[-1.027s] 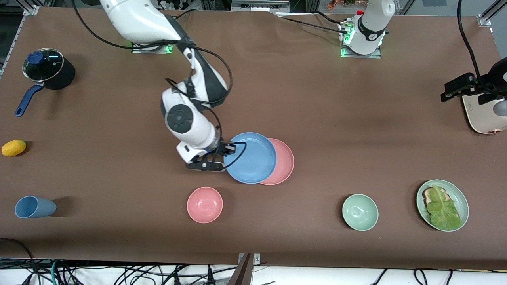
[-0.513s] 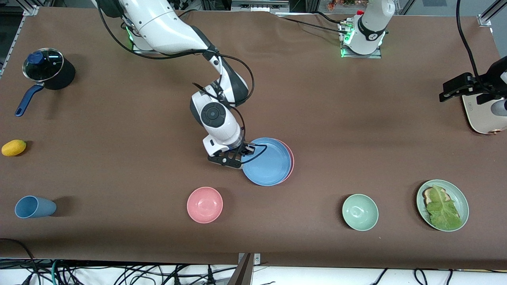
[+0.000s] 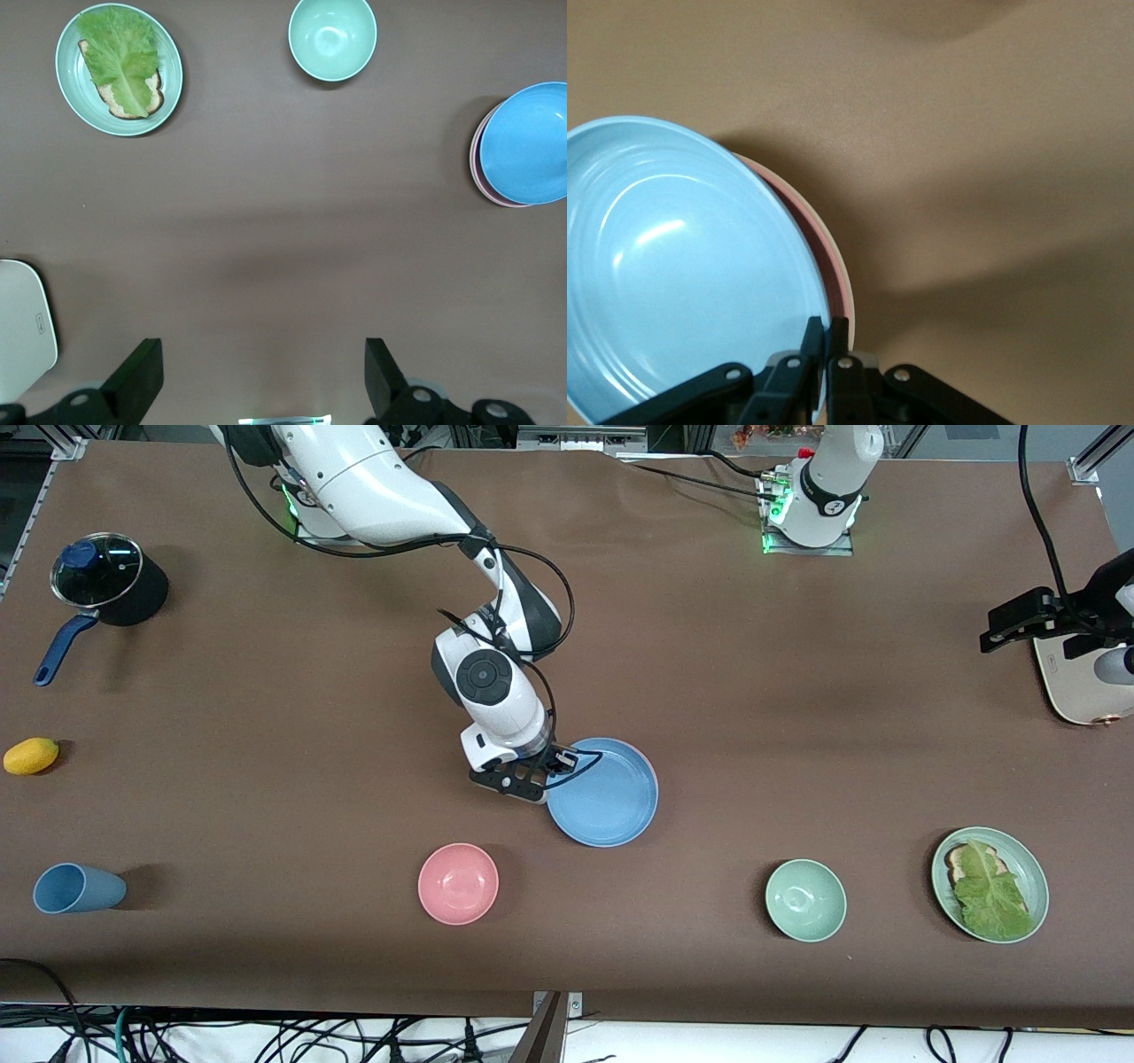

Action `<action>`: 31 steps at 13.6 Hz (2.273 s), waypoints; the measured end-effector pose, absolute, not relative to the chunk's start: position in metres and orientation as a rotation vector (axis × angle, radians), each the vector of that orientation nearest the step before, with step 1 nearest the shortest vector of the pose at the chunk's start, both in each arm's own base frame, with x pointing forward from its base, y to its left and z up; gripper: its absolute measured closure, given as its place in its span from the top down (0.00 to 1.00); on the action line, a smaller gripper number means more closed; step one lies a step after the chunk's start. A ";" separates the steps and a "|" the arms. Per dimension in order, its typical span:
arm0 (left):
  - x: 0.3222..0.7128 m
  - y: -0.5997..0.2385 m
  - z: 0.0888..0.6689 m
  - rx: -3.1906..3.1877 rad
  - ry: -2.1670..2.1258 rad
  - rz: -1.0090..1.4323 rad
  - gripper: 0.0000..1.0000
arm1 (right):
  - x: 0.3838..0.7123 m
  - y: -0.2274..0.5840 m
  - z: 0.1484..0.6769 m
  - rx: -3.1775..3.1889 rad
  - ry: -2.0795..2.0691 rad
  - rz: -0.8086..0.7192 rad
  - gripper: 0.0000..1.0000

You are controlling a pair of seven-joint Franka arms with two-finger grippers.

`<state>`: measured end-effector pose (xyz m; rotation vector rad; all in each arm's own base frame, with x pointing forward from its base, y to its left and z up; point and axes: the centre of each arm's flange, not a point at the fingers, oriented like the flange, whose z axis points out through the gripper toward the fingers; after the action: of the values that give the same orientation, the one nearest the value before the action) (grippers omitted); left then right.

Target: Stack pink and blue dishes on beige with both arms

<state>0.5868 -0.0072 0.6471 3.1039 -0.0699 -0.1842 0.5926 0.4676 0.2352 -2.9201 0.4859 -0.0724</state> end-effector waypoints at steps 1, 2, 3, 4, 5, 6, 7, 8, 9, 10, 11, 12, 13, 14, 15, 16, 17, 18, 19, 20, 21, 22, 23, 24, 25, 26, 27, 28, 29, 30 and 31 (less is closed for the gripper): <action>0.587 -0.007 0.647 3.104 -0.070 -0.184 1.00 | 0.593 0.467 0.233 -2.933 0.474 -0.083 0.15; 0.587 -0.007 0.647 3.104 -0.070 -0.184 1.00 | 0.593 0.467 0.232 -2.942 0.465 -0.094 0.26; 0.587 -0.007 0.647 3.104 -0.070 -0.184 1.00 | 0.595 0.465 0.233 -2.947 0.461 -0.107 0.35; 0.587 -0.007 0.647 3.104 -0.070 -0.184 1.00 | 0.599 0.463 0.236 -2.950 0.460 -0.125 0.47; 0.587 -0.007 0.647 3.104 -0.070 -0.184 1.00 | 0.604 0.459 0.242 -2.953 0.464 -0.145 0.56; 0.587 -0.007 0.647 3.104 -0.071 -0.184 1.00 | 0.611 0.452 0.249 -2.965 0.472 -0.159 0.67; 0.587 -0.007 0.647 3.104 -0.070 -0.184 1.00 | 0.619 0.441 0.259 -2.987 0.466 -0.168 0.76; 0.587 -0.007 0.647 3.104 -0.071 -0.184 1.00 | 0.627 0.428 0.271 -3.016 0.436 -0.176 0.90; 0.587 -0.007 0.647 3.104 -0.071 -0.184 1.00 | 0.634 0.414 0.285 -3.047 0.392 -0.175 0.99; 0.587 -0.007 0.647 3.104 -0.071 -0.183 1.00 | 0.638 0.399 0.303 -3.080 0.356 -0.160 1.00; 0.587 -0.007 0.647 3.104 -0.071 -0.183 1.00 | 0.642 0.383 0.325 -3.112 0.322 -0.137 1.00; 0.587 -0.007 0.648 3.104 -0.071 -0.183 1.00 | 0.644 0.365 0.351 -3.144 0.275 -0.111 1.00; 0.587 -0.007 0.648 3.104 -0.071 -0.182 1.00 | 0.646 0.345 0.374 -3.169 0.216 -0.095 1.00; 0.587 -0.008 0.648 3.104 -0.071 -0.182 1.00 | 0.648 0.323 0.396 -3.185 0.150 -0.085 1.00; 0.587 -0.008 0.648 3.104 -0.072 -0.182 1.00 | 0.649 0.298 0.414 -3.189 0.097 -0.072 1.00; 0.587 -0.008 0.648 3.103 -0.072 -0.181 1.00 | 0.647 0.270 0.429 -3.186 0.065 -0.049 1.00; 0.587 -0.008 0.648 3.101 -0.073 -0.181 1.00 | 0.643 0.240 0.441 -3.181 0.034 -0.009 1.00; 0.587 -0.009 0.648 3.097 -0.075 -0.181 1.00 | 0.637 0.208 0.453 -3.173 -0.012 0.048 1.00; 0.587 -0.010 0.648 3.094 -0.078 -0.180 1.00 | 0.630 0.180 0.464 -3.160 -0.047 0.106 1.00; 0.587 -0.011 0.648 3.092 -0.081 -0.180 1.00 | 0.623 0.154 0.477 -3.141 -0.055 0.149 1.00; 0.587 -0.013 0.648 3.090 -0.085 -0.180 1.00 | 0.617 0.131 0.492 -3.117 -0.052 0.170 1.00; 0.587 -0.014 0.648 3.090 -0.088 -0.180 1.00 | 0.611 0.111 0.506 -3.101 -0.055 0.174 1.00; 0.586 -0.014 0.648 3.089 -0.089 -0.180 1.00 | 0.601 0.095 0.521 -3.103 -0.054 0.167 1.00; 0.586 -0.014 0.648 3.089 -0.089 -0.179 1.00 | 0.588 0.085 0.534 -3.114 -0.057 0.154 1.00; 0.586 -0.014 0.648 3.089 -0.089 -0.179 1.00 | 0.572 0.080 0.546 -3.120 -0.065 0.142 1.00; 0.586 -0.014 0.648 3.089 -0.089 -0.179 1.00 | 0.558 0.076 0.556 -3.123 -0.074 0.126 1.00; 0.586 -0.014 0.649 3.089 -0.089 -0.179 1.00 | 0.547 0.072 0.565 -3.126 -0.091 0.111 1.00; 0.586 -0.014 0.649 3.089 -0.089 -0.179 1.00 | 0.541 0.067 0.570 -3.132 -0.108 0.098 1.00; 0.586 -0.014 0.649 3.089 -0.089 -0.179 1.00 | 0.539 0.063 0.572 -3.135 -0.120 0.091 1.00; 0.586 -0.014 0.649 3.089 -0.089 -0.179 1.00 | 0.539 0.061 0.573 -3.138 -0.125 0.090 1.00; 0.586 -0.014 0.649 3.089 -0.089 -0.179 1.00 | 0.539 0.060 0.573 -3.139 -0.125 0.090 1.00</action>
<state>0.5865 -0.0139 0.6485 3.0894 -0.0889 -0.1790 0.5391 0.0597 0.5729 -3.1394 -0.1246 0.0903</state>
